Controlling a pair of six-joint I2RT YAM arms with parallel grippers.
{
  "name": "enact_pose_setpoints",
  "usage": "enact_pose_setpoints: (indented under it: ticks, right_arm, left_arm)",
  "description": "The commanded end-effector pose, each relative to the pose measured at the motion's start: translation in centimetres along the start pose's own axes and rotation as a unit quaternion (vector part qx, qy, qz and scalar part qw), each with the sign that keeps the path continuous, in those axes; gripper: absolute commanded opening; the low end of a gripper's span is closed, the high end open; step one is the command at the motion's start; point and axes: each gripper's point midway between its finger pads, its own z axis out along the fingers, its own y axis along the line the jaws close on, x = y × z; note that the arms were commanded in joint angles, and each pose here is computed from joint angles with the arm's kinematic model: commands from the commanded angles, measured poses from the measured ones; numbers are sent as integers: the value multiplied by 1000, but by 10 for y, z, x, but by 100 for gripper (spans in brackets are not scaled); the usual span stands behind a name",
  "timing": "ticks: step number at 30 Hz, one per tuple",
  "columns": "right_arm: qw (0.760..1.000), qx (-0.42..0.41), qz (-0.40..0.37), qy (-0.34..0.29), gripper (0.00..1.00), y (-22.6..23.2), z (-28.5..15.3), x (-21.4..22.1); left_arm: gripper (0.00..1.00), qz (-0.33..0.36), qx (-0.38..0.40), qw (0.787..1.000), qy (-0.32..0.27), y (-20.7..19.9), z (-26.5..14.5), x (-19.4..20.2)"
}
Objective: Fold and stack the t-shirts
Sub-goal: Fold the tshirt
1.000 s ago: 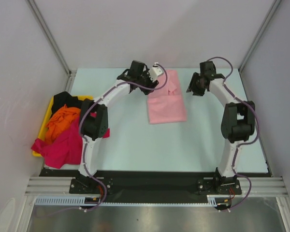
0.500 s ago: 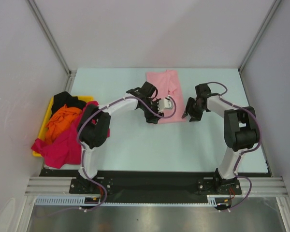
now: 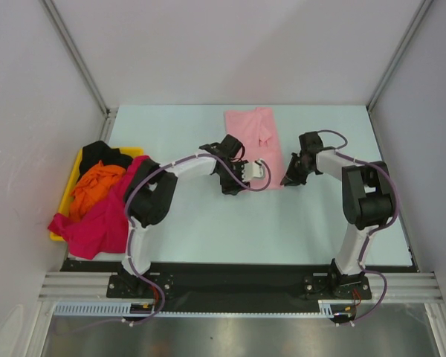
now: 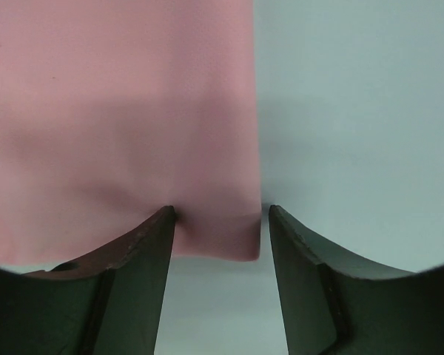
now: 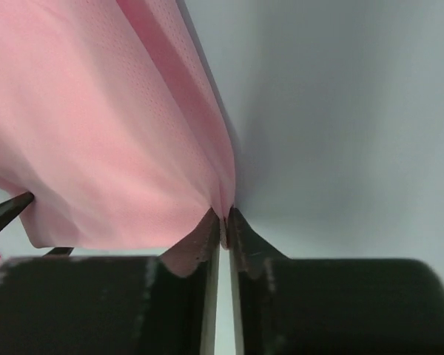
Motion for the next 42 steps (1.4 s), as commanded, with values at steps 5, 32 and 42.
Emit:
enact_pose_setpoints:
  ticks: [5,32,42]
  right_arm:
    - [1000,11,-6,16,0,-7,-9,16]
    - [985,11,-33,171,0,17,-185,230]
    - [993,-27,-66,95,0,59,-152,96]
  left_arm:
    - [10,19,-16,999,24,1,7,6]
    - [0,-11,285,958,-18,-237,-161,16]
    - [1,-80,173,977,-91,-90,-157,-34]
